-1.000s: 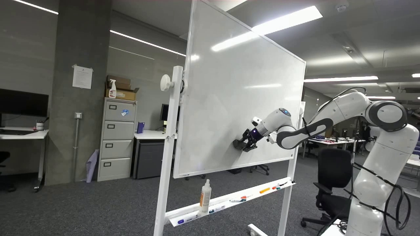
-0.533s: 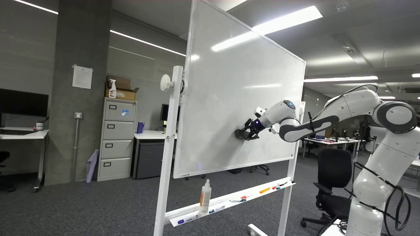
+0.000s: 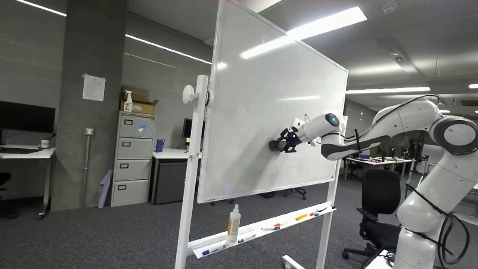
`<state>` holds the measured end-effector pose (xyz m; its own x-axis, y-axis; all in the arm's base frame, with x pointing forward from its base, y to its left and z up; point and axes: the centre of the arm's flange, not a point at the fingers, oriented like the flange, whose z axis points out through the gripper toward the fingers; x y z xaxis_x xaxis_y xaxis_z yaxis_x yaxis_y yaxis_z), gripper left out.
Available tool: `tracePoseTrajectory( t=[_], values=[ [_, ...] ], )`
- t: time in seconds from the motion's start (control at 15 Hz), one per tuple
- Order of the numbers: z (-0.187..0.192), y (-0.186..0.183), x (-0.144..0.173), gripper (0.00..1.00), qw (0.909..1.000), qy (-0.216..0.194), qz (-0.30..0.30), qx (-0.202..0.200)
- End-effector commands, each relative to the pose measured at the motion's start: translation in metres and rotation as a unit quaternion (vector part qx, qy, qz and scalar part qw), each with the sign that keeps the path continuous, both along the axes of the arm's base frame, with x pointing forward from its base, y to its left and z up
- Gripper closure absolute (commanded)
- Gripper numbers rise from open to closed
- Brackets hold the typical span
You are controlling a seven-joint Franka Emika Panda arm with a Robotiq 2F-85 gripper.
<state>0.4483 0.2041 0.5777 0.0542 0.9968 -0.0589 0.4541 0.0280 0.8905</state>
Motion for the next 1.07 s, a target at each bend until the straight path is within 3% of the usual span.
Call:
tracePoseTrajectory(
  t=[0.0, 0.2, 0.27, 0.53, 0.6, 1.0],
  values=[
    [-0.018, 0.006, 0.0, 0.7, 0.998, -0.042, -0.026, -0.041],
    [-0.028, 0.005, -0.009, 0.7, 0.9949, -0.084, -0.033, -0.045],
    [-0.019, 0.009, -0.007, 0.45, 0.9981, -0.05, -0.011, -0.036],
    [-0.02, 0.009, -0.009, 0.45, 0.9973, -0.062, -0.017, -0.035],
    [-0.02, 0.009, -0.009, 0.7, 0.9972, -0.063, -0.017, -0.036],
    [-0.06, 0.026, 0.009, 0.7, 0.9988, -0.034, 0.007, -0.035]
  ],
)
